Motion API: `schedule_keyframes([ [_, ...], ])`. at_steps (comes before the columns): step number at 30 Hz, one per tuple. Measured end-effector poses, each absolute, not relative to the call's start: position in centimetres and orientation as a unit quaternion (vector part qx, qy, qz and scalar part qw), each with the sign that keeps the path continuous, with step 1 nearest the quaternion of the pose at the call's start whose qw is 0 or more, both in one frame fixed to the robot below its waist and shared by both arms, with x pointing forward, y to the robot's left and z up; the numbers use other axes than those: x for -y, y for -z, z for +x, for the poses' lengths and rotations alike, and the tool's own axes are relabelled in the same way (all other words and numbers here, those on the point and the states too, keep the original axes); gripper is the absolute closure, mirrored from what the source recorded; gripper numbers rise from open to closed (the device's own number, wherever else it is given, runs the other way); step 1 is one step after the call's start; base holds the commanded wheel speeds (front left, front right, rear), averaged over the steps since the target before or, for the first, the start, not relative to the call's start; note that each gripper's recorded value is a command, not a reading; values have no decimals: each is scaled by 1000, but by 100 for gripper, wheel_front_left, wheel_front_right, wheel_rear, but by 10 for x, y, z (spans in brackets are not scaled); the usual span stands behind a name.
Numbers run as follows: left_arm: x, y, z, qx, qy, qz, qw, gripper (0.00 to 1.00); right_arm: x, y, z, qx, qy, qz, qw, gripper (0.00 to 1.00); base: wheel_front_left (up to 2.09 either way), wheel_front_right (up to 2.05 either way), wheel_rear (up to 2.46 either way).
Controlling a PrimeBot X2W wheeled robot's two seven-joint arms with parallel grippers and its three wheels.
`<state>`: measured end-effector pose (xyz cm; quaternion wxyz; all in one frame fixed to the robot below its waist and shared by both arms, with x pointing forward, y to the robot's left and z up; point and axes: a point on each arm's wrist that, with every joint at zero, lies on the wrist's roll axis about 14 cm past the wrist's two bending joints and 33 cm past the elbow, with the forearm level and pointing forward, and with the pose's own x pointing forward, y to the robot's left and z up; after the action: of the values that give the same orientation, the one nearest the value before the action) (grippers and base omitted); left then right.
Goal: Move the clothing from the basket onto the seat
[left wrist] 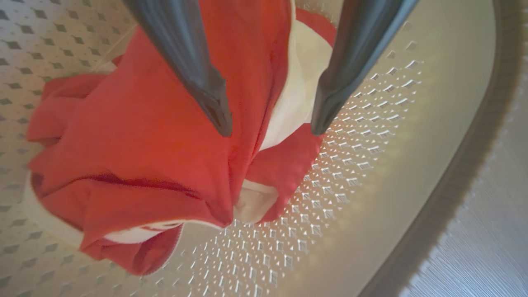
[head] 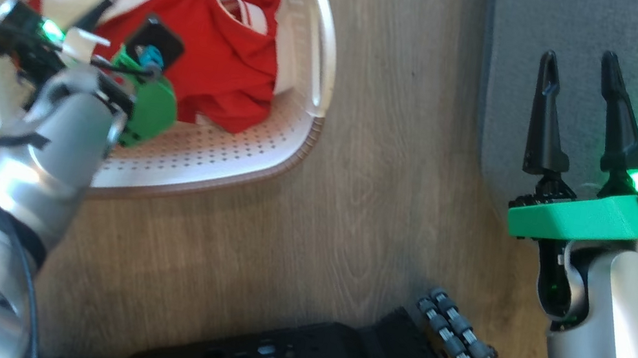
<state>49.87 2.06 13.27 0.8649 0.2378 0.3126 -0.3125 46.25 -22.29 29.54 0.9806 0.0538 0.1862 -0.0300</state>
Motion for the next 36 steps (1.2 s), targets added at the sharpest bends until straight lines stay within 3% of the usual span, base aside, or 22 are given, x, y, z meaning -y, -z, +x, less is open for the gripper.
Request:
schedule_keyframes([
  [10,-11,-84,491,-381,353,268,811,0,226,-288,459,-194,29,43,980,0,0,0,0],
  [30,-28,-63,472,-476,355,319,739,0,224,-286,459,-195,26,42,979,0,0,0,0],
  [36,-32,-62,468,-495,348,313,732,0,224,-285,459,-196,24,39,980,0,0,0,0],
])
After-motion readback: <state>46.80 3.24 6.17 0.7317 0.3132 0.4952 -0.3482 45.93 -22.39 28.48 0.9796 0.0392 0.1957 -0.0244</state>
